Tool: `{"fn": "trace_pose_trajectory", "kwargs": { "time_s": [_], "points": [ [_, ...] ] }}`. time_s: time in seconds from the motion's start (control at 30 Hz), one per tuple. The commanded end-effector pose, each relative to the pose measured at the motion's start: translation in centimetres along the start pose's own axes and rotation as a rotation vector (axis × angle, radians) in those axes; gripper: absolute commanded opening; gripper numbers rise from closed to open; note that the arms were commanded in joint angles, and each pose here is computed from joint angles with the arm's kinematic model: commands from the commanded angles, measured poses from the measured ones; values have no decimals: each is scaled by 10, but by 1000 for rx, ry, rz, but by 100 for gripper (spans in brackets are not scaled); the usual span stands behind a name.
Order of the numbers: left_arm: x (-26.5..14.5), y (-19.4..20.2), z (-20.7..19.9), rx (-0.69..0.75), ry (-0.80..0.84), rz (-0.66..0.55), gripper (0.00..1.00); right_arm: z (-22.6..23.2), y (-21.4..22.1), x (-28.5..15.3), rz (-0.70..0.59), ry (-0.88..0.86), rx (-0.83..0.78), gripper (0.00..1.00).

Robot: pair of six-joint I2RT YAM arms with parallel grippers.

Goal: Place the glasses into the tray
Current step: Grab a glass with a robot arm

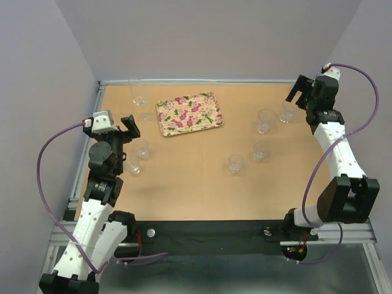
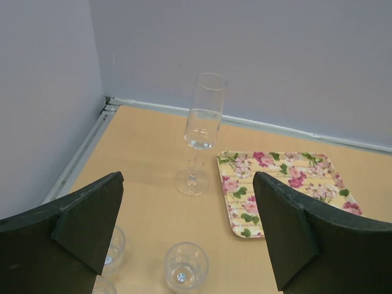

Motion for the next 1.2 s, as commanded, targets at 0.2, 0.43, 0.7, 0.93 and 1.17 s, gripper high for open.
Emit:
{"fn": "trace_pose_trajectory", "kwargs": {
  "time_s": [0.2, 0.43, 0.7, 0.93, 1.17],
  "points": [
    [1, -17, -3, -2, 16, -64, 99, -13, -36, 35, -61, 55, -387, 100],
    [2, -15, -4, 5, 21, -59, 99, -18, -34, 70, -31, 89, -503, 100],
    [4, -12, -5, 13, 24, -48, 98, -22, -26, 105, 23, 149, -471, 100],
    [5, -9, -6, 19, 29, -39, 98, -24, -15, 161, 120, 107, -293, 100],
    [8, -5, -8, 22, 37, -25, 97, -24, -11, 193, 119, 92, -202, 100]
  ]
}}
Point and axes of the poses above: each gripper's point midway between its finger pads, its own x axis out along the fingers, its own z axis along the line the jaws close on, y = z × x, the point moved 1 cm from there along -x, back along the fingers, and after that the axes turned 2 degrees about -x, right-handed, at the moved point
